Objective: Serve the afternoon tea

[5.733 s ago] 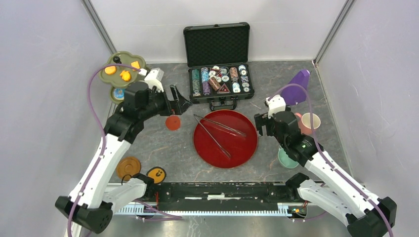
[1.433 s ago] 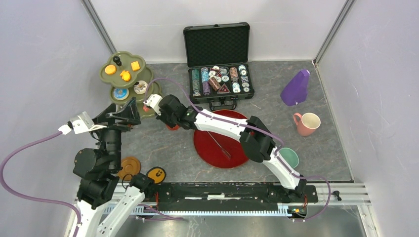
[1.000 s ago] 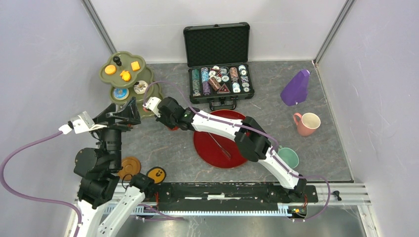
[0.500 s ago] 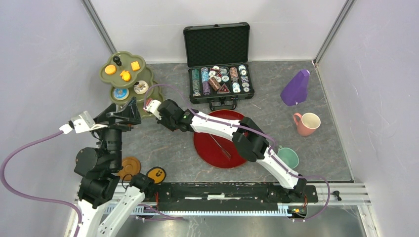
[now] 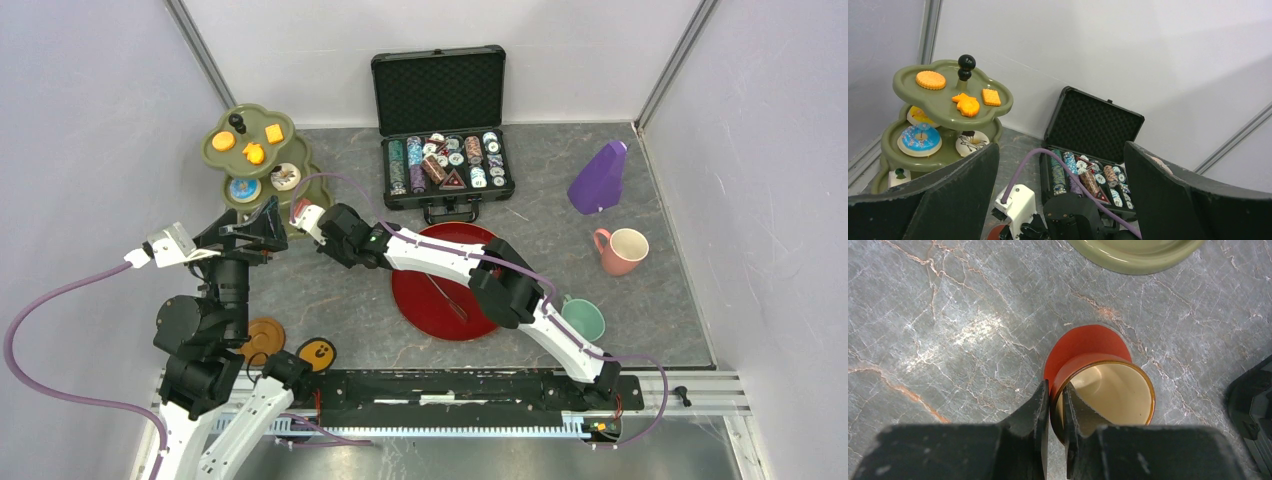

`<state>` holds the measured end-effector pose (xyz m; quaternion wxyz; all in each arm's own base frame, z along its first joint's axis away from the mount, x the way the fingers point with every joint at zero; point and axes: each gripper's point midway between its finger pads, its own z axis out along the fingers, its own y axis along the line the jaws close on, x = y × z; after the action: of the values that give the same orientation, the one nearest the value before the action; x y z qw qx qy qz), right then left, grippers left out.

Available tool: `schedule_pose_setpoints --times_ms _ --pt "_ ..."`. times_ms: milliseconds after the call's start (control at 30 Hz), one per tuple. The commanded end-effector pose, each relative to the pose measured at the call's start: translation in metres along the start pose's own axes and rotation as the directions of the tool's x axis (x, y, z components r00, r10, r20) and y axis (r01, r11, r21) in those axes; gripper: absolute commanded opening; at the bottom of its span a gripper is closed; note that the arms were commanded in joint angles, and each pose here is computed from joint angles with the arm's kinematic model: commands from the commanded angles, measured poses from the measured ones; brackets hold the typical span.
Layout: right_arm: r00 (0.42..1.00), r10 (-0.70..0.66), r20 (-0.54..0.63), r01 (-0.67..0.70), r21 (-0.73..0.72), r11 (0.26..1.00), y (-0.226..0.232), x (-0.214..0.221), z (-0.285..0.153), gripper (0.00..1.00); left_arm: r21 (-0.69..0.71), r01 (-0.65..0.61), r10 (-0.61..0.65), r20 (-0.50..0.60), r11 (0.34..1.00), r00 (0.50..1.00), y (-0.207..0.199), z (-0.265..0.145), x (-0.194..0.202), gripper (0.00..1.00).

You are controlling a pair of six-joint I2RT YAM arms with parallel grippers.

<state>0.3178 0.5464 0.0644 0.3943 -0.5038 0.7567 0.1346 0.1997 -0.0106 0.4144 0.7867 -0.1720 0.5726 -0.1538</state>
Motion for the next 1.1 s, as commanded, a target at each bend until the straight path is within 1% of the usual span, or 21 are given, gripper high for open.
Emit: schedule_pose_setpoints --times_ms 0,100,167,300,567,767,833,933,1000,1067 --pt "0.997 0.002 0.075 -0.002 0.004 1.0 -0.001 -0.027 -0.001 0.17 -0.002 -0.017 0.017 0.027 1.0 0.999 -0.001 0.004 -0.006 1.0" --pt "0.998 0.001 0.07 -0.002 0.008 1.0 -0.001 -0.026 -0.001 0.2 -0.002 -0.017 0.017 0.028 1.0 0.999 -0.001 0.004 -0.006 1.0" --pt "0.998 0.004 0.07 -0.005 0.008 1.0 -0.001 -0.026 -0.001 0.24 -0.004 -0.015 0.015 0.028 1.0 0.999 0.0 0.004 -0.005 1.0" --pt "0.997 0.013 0.074 -0.013 0.006 1.0 -0.001 -0.029 -0.004 0.3 -0.005 -0.017 0.017 0.025 1.0 1.0 0.0 0.005 -0.004 1.0" --pt "0.993 0.022 0.113 -0.025 0.022 0.999 -0.007 -0.05 -0.021 0.43 -0.007 -0.018 0.018 0.021 1.0 1.0 0.0 0.005 -0.003 1.0" --pt "0.991 0.02 0.136 -0.026 0.036 0.999 -0.013 -0.063 -0.033 0.45 -0.009 -0.019 0.019 0.017 1.0 1.0 0.0 0.006 -0.002 1.0" --pt "0.988 0.037 0.151 -0.039 0.01 0.999 -0.01 -0.074 -0.046 0.48 -0.01 -0.021 0.021 0.015 1.0 1.0 0.0 0.007 -0.001 1.0" --pt "0.98 0.06 0.189 -0.056 -0.025 0.998 -0.005 -0.095 -0.085 0.54 -0.014 -0.025 0.025 0.014 1.0 1.0 0.001 0.007 -0.001 1.0" --pt "0.978 0.091 0.19 -0.082 -0.051 0.995 -0.003 -0.086 -0.114 0.58 -0.025 -0.032 0.032 0.01 0.999 0.999 0.002 0.009 0.001 1.0" --pt "0.975 0.126 0.182 -0.118 -0.05 0.992 -0.007 -0.064 -0.138 0.61 -0.039 -0.041 0.041 0.001 0.998 0.999 0.004 0.011 0.003 1.0"
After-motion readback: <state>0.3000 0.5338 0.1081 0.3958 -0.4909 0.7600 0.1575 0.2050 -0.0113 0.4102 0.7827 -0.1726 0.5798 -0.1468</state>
